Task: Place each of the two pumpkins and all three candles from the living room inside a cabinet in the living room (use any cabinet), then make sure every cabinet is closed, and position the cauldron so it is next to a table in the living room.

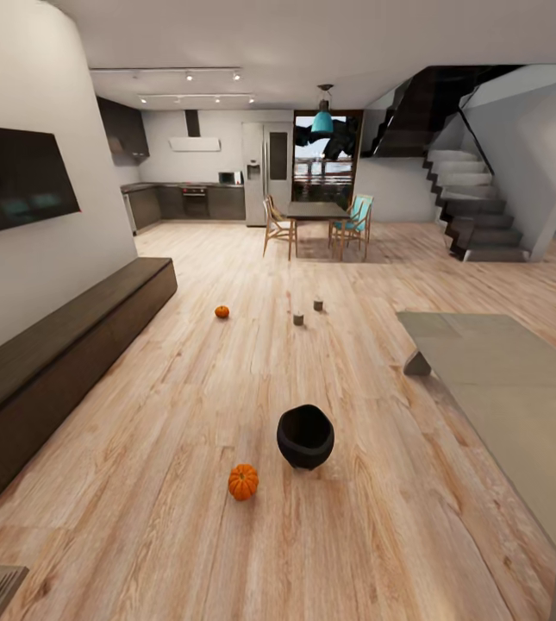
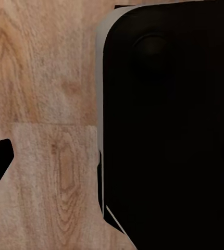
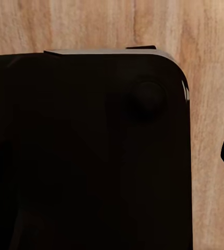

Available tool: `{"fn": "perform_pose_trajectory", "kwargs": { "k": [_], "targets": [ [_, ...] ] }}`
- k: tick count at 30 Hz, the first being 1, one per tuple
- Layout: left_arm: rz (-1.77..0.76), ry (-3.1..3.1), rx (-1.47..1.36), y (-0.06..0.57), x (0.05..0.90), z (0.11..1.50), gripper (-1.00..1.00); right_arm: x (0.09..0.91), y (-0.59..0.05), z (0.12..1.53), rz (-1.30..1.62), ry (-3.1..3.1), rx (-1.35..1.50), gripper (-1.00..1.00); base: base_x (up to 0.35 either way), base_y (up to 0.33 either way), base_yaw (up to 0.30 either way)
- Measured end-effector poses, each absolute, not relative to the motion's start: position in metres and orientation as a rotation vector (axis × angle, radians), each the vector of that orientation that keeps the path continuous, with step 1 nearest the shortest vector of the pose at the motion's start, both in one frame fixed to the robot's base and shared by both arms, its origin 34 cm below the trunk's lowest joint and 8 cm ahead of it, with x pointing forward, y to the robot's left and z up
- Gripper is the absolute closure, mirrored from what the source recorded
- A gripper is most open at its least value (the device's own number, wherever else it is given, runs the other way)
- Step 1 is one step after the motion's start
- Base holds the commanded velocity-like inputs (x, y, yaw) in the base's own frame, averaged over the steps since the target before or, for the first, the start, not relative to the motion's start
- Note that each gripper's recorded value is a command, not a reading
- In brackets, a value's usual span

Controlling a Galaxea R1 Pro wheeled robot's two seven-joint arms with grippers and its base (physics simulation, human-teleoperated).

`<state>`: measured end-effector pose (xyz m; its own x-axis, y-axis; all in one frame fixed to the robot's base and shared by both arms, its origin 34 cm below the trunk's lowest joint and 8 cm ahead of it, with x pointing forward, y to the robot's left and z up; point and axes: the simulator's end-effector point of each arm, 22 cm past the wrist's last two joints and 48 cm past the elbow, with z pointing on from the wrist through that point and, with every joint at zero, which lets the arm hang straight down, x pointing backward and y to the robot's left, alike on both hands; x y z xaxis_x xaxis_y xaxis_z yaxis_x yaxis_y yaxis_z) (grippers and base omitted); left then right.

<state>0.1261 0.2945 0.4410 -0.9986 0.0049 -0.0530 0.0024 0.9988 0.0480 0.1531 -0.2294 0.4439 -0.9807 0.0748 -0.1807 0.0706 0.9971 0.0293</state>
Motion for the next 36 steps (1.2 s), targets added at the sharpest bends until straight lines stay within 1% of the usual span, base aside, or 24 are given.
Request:
{"fn": "perform_pose_trajectory", "kwargs": {
  "k": [11,31,36],
  "targets": [
    [0.008,3.072,0.002,0.263,0.133,0.448,-1.0,0.158,-0.23,0.452,0.029,2.951,0.111,-1.0,0.0,0.0,0.0],
    [0.042,3.028,0.0,0.273,0.151,0.48,-1.0,0.163,-0.233,0.484,0.016,2.938,0.112,-1.0,0.0,0.0,0.0],
    [0.055,2.972,-0.001,0.276,0.18,0.489,-1.0,0.163,-0.232,0.492,0.02,2.937,0.111,-1.0,0.0,0.0,0.0]
  ]
}}
